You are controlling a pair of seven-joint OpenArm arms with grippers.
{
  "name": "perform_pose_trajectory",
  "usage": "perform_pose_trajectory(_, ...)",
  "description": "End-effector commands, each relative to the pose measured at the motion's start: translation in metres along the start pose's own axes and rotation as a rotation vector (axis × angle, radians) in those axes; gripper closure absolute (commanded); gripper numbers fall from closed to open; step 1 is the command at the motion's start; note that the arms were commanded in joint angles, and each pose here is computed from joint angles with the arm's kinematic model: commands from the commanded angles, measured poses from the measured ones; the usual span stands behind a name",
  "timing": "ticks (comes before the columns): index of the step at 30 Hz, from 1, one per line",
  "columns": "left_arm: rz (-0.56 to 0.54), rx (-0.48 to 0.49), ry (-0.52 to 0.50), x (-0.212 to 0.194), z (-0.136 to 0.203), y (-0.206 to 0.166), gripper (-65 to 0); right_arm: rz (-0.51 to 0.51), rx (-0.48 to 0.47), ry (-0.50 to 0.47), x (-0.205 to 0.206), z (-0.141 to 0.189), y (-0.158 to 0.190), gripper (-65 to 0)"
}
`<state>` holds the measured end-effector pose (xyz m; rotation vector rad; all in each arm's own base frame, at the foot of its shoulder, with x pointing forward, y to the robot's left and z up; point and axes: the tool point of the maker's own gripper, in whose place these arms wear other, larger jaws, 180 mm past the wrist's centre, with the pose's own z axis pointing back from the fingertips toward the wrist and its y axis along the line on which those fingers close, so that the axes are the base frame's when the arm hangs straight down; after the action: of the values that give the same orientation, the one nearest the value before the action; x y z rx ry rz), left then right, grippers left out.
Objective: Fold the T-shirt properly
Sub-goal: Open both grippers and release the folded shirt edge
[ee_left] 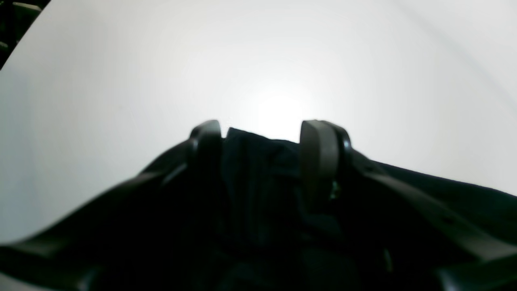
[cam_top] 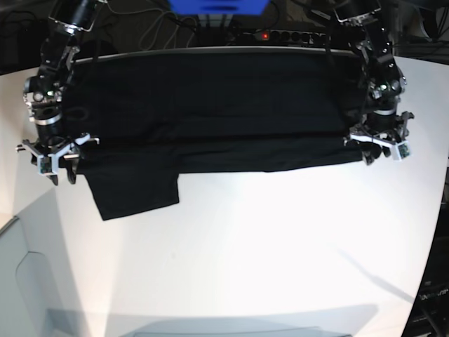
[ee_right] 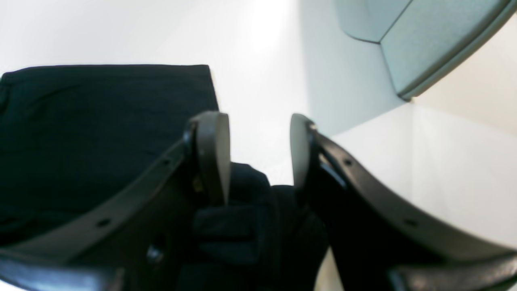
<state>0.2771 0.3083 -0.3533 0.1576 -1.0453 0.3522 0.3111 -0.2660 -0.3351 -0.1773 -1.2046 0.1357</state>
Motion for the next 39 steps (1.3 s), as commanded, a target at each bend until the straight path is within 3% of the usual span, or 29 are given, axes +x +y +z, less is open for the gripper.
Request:
perform_pose_trajectory(1,-0.002,-0.002,-0.062,0.021,-0.001,0.0,-30.4,0.005,-0.005,-0.06,0.017,-0.001,-0.005,-25.2)
perform_pose_trajectory(12,0.022,0.007,-0.04,0.015,-0.012,0.001,-30.3,0.005,-0.009,-0.068,0.022,-0.004,-0.006,-25.3)
perform_pose_trajectory(28,0.022,0.012,-0.034,0.013,-0.011,0.003,-30.5,0.009,0.002,-0.007,0.017,-0.01,-0.002,-25.6)
perform_pose_trajectory(39,0.062,0.069,-0.021,0.003,-0.007,0.024,-30.7,0.007,0.007,-0.01,0.018,-0.011,0.0,-25.6)
